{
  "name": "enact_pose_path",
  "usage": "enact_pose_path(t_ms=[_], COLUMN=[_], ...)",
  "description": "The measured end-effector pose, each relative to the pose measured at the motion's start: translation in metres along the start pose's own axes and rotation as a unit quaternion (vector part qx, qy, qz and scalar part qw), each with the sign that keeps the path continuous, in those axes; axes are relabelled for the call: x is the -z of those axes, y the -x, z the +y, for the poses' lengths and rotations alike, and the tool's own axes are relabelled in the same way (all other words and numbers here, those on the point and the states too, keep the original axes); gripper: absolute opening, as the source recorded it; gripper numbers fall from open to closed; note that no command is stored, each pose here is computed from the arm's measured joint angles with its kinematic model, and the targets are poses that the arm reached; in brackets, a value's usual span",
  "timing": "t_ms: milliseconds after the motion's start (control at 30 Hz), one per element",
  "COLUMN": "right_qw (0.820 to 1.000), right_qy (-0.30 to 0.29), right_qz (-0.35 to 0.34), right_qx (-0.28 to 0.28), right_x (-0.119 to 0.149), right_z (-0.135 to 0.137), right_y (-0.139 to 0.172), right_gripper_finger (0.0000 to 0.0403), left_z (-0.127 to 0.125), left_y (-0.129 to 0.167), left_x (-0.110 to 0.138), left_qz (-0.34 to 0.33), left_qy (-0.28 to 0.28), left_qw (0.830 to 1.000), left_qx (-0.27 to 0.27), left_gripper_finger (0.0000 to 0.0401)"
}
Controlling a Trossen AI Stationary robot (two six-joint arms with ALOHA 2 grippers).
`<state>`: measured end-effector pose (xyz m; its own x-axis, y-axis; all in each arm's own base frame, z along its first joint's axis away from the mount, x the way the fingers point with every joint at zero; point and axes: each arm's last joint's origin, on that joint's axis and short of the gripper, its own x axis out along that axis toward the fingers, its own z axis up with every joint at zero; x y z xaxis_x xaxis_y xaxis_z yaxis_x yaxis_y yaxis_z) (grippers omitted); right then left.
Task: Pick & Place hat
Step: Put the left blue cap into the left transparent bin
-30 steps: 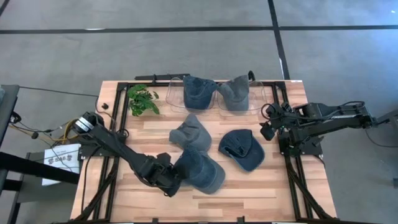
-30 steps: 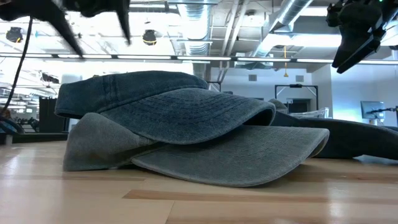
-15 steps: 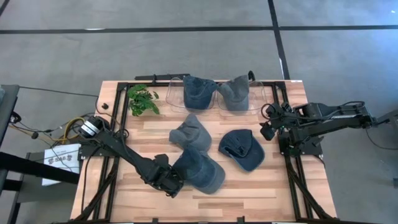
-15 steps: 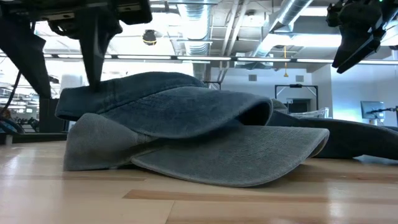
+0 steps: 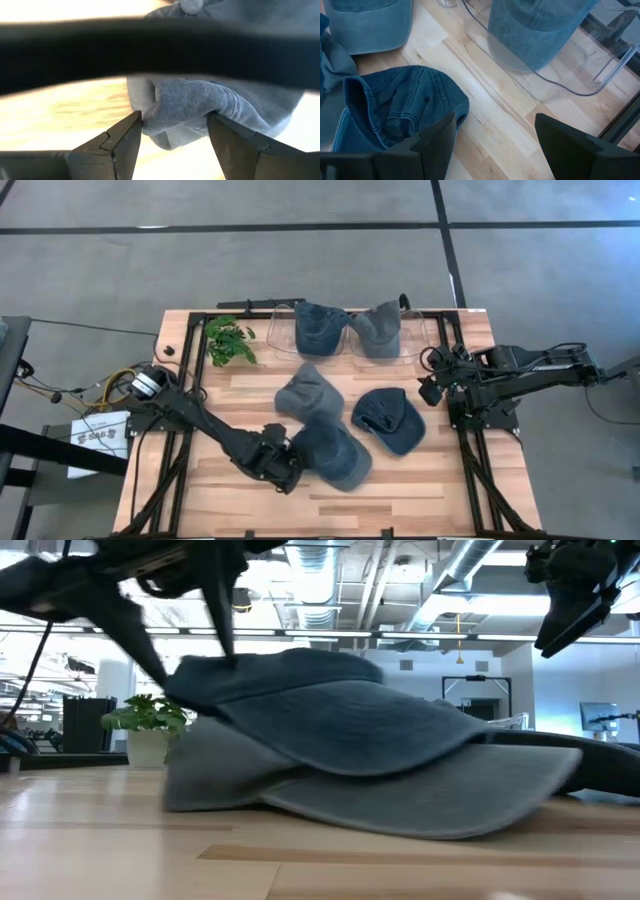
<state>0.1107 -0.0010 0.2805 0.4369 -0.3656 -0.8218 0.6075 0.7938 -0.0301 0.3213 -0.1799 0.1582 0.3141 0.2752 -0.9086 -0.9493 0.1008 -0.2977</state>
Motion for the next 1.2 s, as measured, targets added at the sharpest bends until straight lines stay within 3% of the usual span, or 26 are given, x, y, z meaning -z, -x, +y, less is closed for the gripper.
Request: enact_pose_path(t_ms=[300,400,567,733,867,1033,1200], right_qw=[1.000,1.000,1.000,1.000,1.000,1.000,0.999], right_qy=[0.000,0.000,-0.001,-0.001,-0.001,-0.003,-0.020], right_qz=[0.000,0.000,-0.006,-0.008,-0.008,-0.012,-0.028], right_qx=[0.000,0.000,0.008,0.011,0.011,0.009,-0.004], right_x=[0.000,0.000,0.000,0.000,0.000,-0.001,-0.005], right_z=[0.000,0.000,0.000,-0.001,-0.001,0.000,0.003], right_y=[0.000,0.000,0.000,0.000,0.000,0.000,0.000], right_gripper_finger=[0.0264,0.0264,0.0264,0.0264,0.0264,0.0264,0.0264], left_z=[-0.021,-0.027,-0.037,-0.053,-0.071,-0.091,-0.105], left_y=[-0.006,-0.008,-0.013,-0.008,0.015,0.065,0.113], left_x=[-0.011,-0.016,-0.027,-0.037,-0.051,-0.086,-0.130], left_qz=[-0.006,-0.004,-0.008,-0.010,-0.031,-0.080,-0.118], left_qy=[-0.030,-0.033,-0.049,-0.107,-0.174,-0.253,-0.365], left_qw=[0.997,0.996,0.993,0.985,0.974,0.954,0.917], left_qx=[0.071,0.084,0.105,0.133,0.143,0.142,0.109], left_gripper_finger=[0.0204,0.0154,0.0021,0.0007,0.0005,0.0003,0.0002])
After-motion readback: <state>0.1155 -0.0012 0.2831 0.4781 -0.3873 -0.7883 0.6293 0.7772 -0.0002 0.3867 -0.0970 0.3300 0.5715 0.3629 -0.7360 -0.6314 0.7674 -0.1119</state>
